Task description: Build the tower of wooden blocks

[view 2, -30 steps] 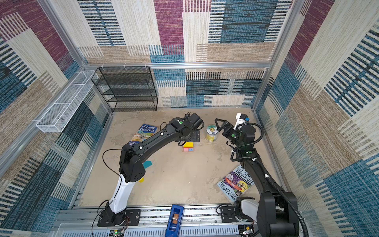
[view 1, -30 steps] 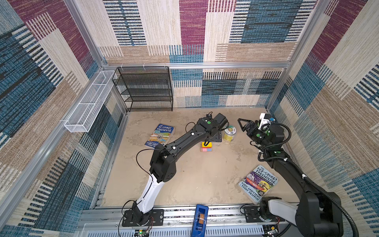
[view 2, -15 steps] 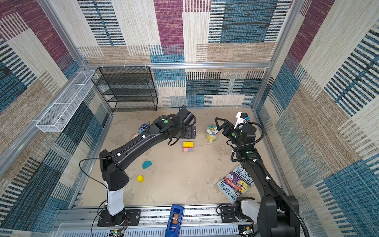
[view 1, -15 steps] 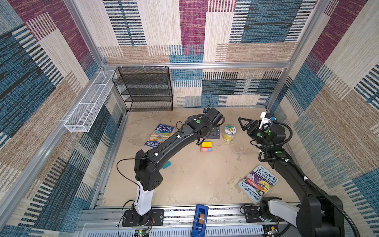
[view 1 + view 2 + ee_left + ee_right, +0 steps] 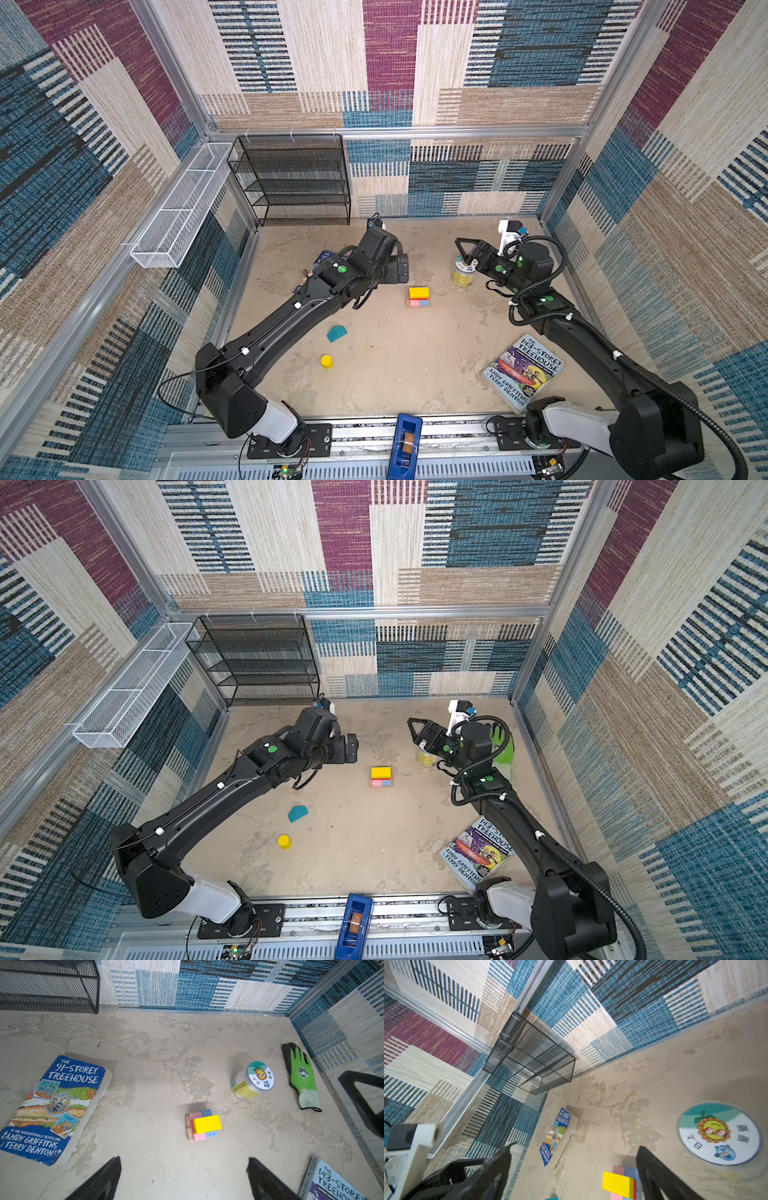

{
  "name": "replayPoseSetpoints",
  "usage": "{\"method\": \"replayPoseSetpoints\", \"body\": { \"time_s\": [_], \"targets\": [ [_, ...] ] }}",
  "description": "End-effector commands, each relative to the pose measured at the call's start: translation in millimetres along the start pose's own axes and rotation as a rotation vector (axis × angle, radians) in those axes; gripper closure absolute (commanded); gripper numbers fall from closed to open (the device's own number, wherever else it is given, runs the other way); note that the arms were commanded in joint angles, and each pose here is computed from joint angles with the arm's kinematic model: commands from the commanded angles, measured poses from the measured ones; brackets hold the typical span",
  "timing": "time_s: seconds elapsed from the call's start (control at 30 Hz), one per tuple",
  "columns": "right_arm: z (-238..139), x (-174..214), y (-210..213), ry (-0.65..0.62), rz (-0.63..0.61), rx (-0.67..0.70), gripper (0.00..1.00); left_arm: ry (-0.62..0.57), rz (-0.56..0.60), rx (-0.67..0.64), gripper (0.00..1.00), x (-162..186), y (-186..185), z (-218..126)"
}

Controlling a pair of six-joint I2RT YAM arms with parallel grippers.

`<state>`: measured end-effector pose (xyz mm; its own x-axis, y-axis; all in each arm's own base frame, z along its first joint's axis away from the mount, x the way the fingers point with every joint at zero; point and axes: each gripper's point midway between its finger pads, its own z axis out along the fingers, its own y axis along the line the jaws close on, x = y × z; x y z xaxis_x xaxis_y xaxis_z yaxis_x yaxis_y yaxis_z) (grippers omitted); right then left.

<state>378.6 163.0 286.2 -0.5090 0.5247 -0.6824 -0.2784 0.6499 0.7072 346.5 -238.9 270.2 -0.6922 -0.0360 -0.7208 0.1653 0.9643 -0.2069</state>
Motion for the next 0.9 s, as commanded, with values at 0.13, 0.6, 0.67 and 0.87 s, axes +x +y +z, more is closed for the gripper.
{"method": "replayPoseSetpoints", "body": {
  "time_s": [0.13,0.6,0.67,0.87],
  "targets": [
    [26.2,33.3,16.3,0.088,-0.119,0.101,0.09,-0.053,-0.033,-0.025,0.01,0.0,41.7,-10.8],
    [57.5,134.3,17.4,0.372,-0.326,0.285,0.18,-0.213,-0.098,-0.177,0.01,16.3,121.8,-45.5],
    [56.2,147.3,10.1,0.409,-0.331,0.313,0.28,-0.227,-0.105,-0.202,0.01,18.6,130.7,-47.5],
    [48.1,170.7,-4.9,0.456,-0.326,0.386,0.55,-0.230,-0.130,-0.226,0.01,23.6,146.0,-45.7]
  ]
}}
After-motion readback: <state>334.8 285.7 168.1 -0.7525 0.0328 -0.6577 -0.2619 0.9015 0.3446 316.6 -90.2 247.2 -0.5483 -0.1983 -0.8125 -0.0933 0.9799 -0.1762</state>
